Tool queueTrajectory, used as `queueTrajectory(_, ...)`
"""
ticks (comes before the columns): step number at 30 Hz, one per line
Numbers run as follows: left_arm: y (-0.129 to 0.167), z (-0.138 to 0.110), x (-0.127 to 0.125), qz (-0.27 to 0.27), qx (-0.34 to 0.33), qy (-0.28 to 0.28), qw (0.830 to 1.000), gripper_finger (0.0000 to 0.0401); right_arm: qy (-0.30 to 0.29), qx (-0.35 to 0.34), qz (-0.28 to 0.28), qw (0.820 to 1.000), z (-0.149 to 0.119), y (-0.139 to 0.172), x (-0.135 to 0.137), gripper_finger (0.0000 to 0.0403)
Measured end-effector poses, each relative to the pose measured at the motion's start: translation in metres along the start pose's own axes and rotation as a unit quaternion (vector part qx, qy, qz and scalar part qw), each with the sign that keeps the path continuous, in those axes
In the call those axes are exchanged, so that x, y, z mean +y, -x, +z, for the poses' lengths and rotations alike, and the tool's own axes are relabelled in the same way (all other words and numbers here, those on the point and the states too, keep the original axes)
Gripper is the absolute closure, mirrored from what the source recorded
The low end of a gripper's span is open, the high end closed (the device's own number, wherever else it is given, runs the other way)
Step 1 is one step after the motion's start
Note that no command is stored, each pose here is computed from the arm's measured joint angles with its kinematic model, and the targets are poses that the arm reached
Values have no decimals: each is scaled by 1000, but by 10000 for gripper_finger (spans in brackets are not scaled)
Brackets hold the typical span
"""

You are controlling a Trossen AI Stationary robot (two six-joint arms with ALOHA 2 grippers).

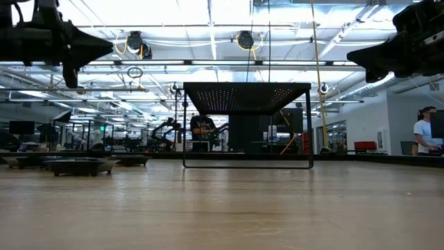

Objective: Pick & Place Mini shaped plates
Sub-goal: Put the square plate on the shelf

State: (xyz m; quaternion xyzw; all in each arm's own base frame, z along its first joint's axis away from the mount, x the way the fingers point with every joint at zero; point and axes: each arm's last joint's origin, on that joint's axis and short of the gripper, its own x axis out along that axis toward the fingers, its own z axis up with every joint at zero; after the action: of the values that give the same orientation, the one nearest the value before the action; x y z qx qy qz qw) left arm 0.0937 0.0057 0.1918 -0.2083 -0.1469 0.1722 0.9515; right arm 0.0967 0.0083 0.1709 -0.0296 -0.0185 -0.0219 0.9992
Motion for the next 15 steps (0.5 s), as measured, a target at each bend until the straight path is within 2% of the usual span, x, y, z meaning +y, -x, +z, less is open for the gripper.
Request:
queueTrajectory(3,0,3,1,8,-6,7,1000,336,0,0,0,1000,0,0,0,403)
queueTrajectory(7,-3,1,4,36,-7,17,999,284,0,0,0,1000,0,0,0,403)
queueTrajectory(11,-7,-2,8,82,1,42,996,231,0,0,0,1000,0,0,0,403)
queueTrajectory(15,-16,6,8,140,44,50,988,212,0,0,0,1000,0,0,0,403)
